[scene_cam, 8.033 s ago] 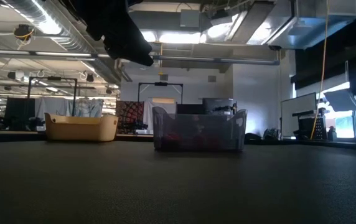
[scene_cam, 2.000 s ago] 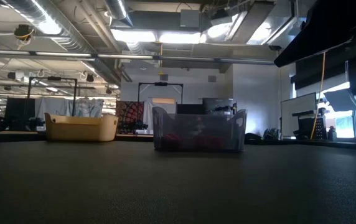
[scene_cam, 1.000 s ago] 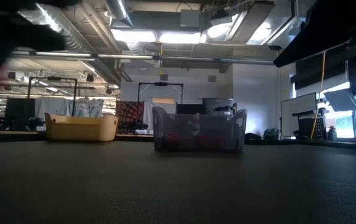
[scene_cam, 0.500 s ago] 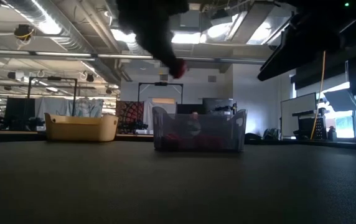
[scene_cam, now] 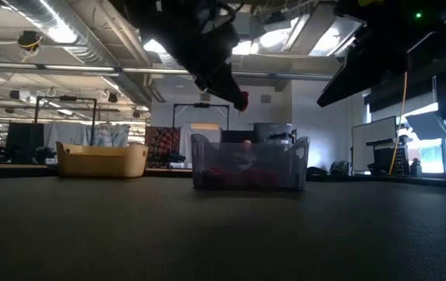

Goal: Sort produce into baskets
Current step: Put the red bell pepper into the transparent bin, then return to Home Position

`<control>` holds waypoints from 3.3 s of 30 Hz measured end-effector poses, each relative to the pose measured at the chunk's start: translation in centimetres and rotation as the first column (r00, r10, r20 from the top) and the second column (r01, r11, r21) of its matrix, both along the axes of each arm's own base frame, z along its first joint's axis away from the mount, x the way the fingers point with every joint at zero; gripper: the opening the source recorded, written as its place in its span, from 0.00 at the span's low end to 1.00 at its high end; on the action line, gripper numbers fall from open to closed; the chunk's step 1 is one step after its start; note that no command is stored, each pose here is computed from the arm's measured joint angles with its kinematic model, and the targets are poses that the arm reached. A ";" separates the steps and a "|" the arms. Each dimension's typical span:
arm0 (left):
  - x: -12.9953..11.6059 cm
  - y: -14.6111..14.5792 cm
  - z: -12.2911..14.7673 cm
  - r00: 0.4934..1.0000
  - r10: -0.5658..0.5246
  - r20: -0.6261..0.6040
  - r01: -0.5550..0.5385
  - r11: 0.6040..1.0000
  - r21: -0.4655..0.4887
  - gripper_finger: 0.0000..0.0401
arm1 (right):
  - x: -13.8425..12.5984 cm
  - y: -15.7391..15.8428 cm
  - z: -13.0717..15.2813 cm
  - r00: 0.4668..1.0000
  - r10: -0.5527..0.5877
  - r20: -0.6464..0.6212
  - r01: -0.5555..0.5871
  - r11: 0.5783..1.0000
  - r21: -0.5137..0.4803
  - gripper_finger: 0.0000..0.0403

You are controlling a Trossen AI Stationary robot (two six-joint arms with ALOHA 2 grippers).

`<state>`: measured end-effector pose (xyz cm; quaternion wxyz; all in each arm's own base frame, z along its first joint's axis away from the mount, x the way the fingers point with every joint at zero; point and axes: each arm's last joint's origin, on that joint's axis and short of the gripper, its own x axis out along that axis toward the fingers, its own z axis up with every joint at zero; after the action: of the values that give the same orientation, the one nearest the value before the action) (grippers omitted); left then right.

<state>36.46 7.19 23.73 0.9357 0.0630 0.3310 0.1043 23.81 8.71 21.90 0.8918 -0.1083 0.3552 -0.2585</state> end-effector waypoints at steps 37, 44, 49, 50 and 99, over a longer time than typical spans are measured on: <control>-8.1 -2.9 2.0 0.989 -0.078 0.126 0.090 0.992 -0.091 0.12 | -0.9 -7.5 6.1 0.966 0.260 0.020 -0.254 0.923 0.290 0.30; -11.7 -3.5 1.6 0.956 -0.072 0.285 0.099 0.992 -0.082 0.05 | -1.8 -9.0 7.1 0.947 0.313 0.072 -0.319 0.889 0.328 0.02; -14.2 -3.9 1.9 0.934 -0.067 0.352 0.100 0.992 -0.077 0.04 | -3.4 -9.1 7.1 0.937 0.314 0.156 -0.347 0.889 0.298 0.06; -14.6 -3.9 1.9 0.931 -0.067 0.359 0.101 0.992 -0.075 0.04 | -4.0 -9.1 6.8 0.936 0.311 0.168 -0.348 0.889 0.298 0.07; -25.5 -5.6 -5.7 0.716 0.007 0.698 0.136 0.980 -0.149 0.03 | -14.5 -9.0 -4.3 0.674 0.229 0.703 -0.465 0.870 0.163 0.05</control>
<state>11.00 1.56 18.03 0.9960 -0.0583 -0.0381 0.0556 9.30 -0.26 17.63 0.9961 0.0742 0.0253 -0.0398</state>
